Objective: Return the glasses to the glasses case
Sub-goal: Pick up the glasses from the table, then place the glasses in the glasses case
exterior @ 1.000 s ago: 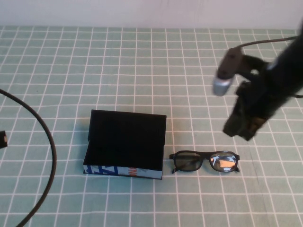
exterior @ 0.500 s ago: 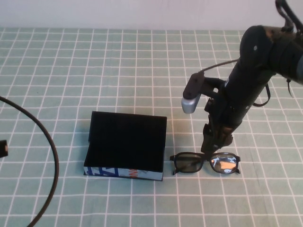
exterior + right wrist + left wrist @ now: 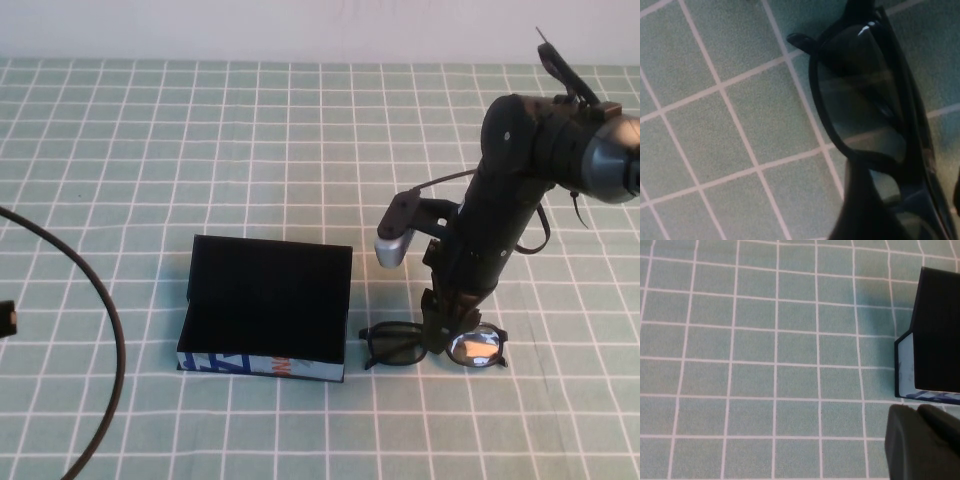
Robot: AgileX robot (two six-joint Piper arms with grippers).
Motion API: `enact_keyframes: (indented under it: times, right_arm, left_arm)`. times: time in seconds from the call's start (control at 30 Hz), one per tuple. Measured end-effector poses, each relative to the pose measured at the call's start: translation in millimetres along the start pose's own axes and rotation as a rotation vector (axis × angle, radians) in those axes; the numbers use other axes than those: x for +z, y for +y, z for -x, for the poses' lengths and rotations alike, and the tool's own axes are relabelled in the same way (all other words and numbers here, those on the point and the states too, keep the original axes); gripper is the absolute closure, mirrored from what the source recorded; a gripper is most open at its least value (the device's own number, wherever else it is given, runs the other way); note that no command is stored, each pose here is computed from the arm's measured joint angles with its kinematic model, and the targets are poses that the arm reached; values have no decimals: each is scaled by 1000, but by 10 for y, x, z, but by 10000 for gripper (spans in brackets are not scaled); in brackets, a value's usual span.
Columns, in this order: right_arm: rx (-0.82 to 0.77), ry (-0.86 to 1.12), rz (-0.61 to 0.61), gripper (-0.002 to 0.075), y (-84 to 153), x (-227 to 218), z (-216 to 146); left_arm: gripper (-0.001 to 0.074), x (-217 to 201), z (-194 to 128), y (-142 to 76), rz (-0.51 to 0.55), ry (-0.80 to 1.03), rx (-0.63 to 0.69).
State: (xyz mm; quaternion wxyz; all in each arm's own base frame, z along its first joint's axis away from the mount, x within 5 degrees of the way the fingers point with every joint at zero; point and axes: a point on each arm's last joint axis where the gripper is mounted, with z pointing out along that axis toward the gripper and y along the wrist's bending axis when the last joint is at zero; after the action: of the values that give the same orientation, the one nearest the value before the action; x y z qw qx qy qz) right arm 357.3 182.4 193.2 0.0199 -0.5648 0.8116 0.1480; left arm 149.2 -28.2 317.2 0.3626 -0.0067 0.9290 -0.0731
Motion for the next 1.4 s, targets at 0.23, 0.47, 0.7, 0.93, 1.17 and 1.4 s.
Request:
enact_keyframes:
  times: [0.23, 0.47, 0.7, 0.93, 1.17, 1.4]
  right_arm:
    - [4, -12, 6, 655, -15, 8, 27]
    - [-26, -78, -63, 722, -44, -248, 163]
    - [-70, -191, -198, 722, 27, -821, 324]
    - [-129, -338, -174, 723, 312, -1076, 617]
    - [-273, -302, -76, 723, 806, -699, 1062]
    - [-351, -219, -49, 724, 922, -241, 1335]
  left_arm:
    - [736, 0, -10, 17, 18, 11, 14]
    - [736, 0, -18, 21, 23, 20, 18]
    - [736, -1, -34, 25, 27, 37, 19]
    - [736, -1, -37, 25, 28, 40, 19]
    - [736, -1, -38, 27, 30, 42, 21]
    - [736, -1, -42, 29, 31, 47, 21]
